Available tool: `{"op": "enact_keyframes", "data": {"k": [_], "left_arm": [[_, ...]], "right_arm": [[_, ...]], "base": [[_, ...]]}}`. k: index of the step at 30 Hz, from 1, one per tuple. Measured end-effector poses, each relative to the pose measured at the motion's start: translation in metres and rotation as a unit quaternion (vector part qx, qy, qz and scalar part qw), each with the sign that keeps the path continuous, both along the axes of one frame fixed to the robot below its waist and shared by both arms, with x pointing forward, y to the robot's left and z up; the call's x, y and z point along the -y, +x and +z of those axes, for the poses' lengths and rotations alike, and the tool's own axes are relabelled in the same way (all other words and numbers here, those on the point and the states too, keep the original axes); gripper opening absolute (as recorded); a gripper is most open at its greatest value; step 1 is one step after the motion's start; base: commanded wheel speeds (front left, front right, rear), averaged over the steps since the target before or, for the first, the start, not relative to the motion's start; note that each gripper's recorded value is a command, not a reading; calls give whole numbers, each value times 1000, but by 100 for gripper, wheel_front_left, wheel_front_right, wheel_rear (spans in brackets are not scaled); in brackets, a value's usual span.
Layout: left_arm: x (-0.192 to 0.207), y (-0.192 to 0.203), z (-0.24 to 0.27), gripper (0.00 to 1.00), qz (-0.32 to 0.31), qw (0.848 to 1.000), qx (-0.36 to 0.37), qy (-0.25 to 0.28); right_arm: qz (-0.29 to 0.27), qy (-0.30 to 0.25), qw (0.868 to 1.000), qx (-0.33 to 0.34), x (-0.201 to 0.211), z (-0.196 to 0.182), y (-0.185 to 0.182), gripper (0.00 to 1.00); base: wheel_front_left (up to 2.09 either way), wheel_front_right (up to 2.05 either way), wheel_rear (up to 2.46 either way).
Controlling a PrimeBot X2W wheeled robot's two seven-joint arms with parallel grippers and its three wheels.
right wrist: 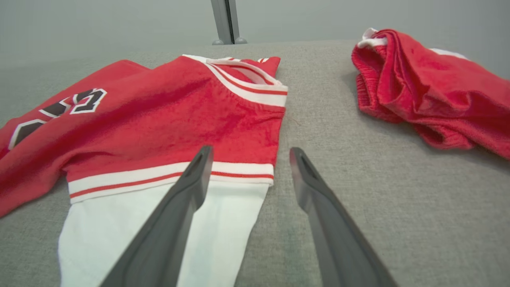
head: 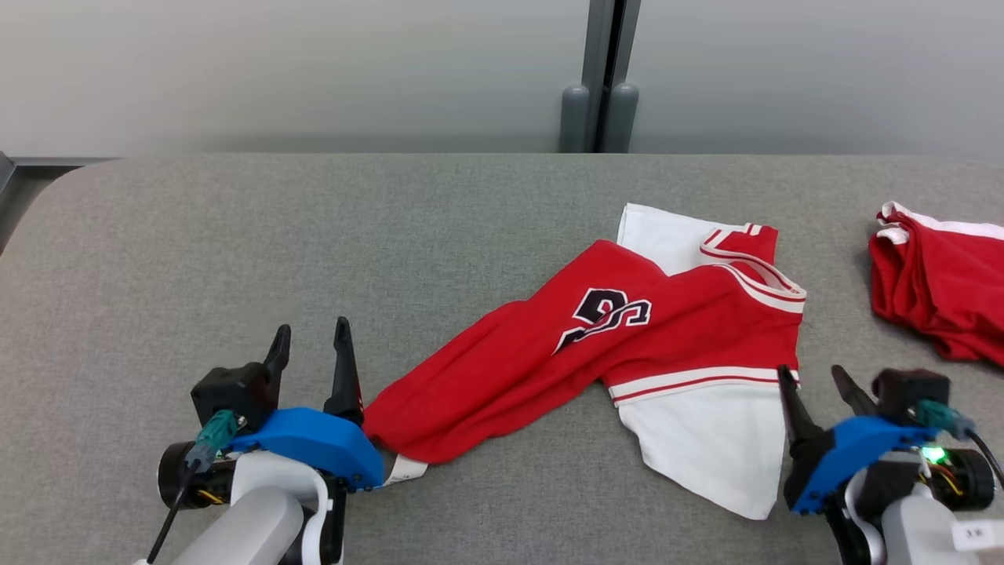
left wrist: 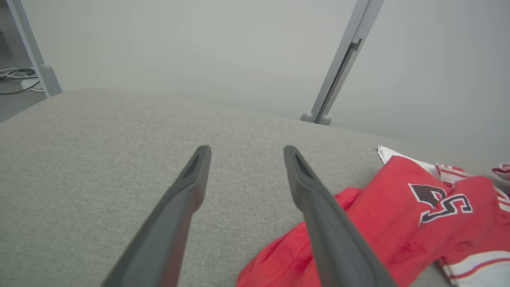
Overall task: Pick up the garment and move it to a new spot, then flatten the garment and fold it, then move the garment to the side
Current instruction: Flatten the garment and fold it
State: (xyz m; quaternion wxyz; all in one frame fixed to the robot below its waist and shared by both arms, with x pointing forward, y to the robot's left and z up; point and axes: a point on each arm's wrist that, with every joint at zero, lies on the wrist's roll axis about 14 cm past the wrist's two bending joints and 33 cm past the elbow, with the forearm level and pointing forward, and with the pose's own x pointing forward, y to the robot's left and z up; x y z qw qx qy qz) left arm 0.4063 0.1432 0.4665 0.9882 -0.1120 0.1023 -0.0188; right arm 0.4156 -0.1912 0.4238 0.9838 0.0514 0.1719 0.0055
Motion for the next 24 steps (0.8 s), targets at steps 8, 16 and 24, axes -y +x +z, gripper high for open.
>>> {"op": "enact_keyframes", "data": {"k": [8,16,24], "left_arm": [[-14,0,-8,100,34,999,-5,-8],[-20,2,-14,100,51,999,-6,-12],[-27,4,-15,100,60,998,-3,-10]], "right_arm": [[49,-47,995,-79,-17,-27,21,100],[135,-70,979,-135,-63,-50,34,100],[160,-114,964,-179,-58,-63,39,3]], "base": [[0,0,0],[0,0,0],[0,0,0]]}}
